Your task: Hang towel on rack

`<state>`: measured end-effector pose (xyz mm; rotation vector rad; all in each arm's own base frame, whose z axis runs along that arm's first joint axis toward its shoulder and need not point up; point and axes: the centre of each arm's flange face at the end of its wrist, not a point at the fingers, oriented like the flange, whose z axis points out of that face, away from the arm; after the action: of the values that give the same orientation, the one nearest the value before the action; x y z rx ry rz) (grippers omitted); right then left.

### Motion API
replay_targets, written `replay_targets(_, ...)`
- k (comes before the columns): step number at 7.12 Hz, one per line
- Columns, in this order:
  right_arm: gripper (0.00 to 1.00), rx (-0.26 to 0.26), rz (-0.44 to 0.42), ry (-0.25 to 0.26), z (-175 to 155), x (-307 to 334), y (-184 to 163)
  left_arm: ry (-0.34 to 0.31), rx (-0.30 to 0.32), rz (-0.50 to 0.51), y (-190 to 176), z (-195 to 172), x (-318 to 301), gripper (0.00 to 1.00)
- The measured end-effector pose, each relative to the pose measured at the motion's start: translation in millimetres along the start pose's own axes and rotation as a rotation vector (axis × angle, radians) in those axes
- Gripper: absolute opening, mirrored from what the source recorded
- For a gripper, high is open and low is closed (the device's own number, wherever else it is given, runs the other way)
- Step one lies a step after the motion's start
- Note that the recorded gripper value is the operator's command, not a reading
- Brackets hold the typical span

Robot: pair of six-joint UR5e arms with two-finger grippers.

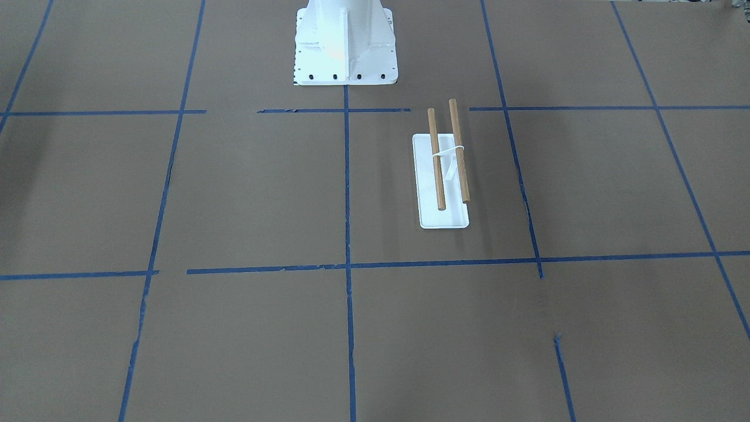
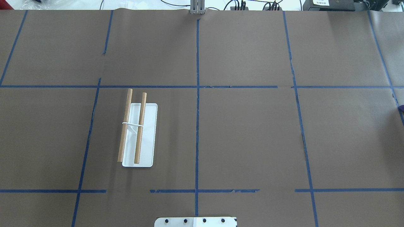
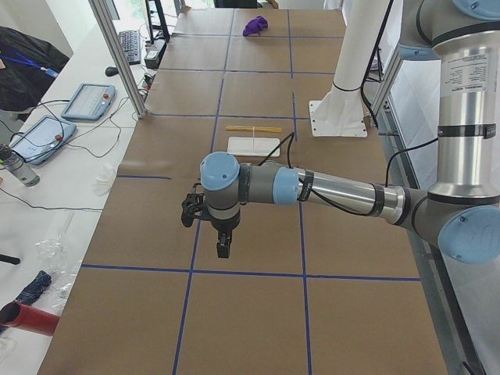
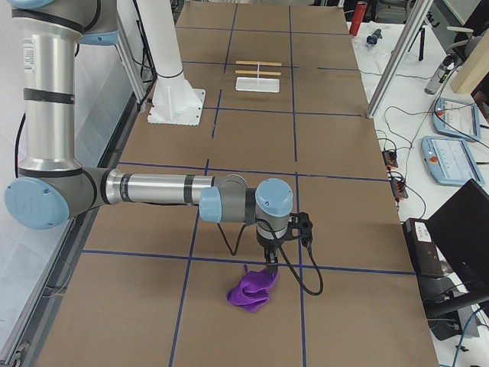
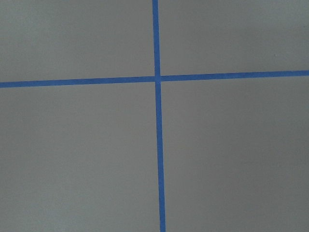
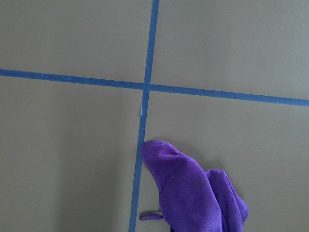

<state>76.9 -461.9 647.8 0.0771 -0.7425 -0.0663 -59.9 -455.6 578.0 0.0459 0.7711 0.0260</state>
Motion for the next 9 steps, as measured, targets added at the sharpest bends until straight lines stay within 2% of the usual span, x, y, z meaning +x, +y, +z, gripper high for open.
replay_targets(2,1.0,0.022,-0.024,0.001,-5.9,-5.6,-3.7,0.009,0.009,0.015,-3.6,-3.9,6.9,1.0)
replay_targets(5,1.0,0.149,-0.195,-0.014,-5.9,-29.4,-2.5,0.052,0.044,0.07,-12.7,-18.9,35.8,1.0)
replay_targets(6,1.0,0.174,-0.242,-0.019,-1.4,-33.5,1.8,0.055,0.055,0.088,-21.7,-23.8,45.3,1.0)
replay_targets(7,0.99,0.171,-0.273,-0.014,7.0,-31.0,9.5,0.057,0.067,0.101,-29.4,-28.7,52.5,1.0)
replay_targets(9,0.96,0.093,-0.41,0.052,44.6,-5.3,32.1,0.058,0.076,0.111,-35.6,-32.7,57.5,1.0)
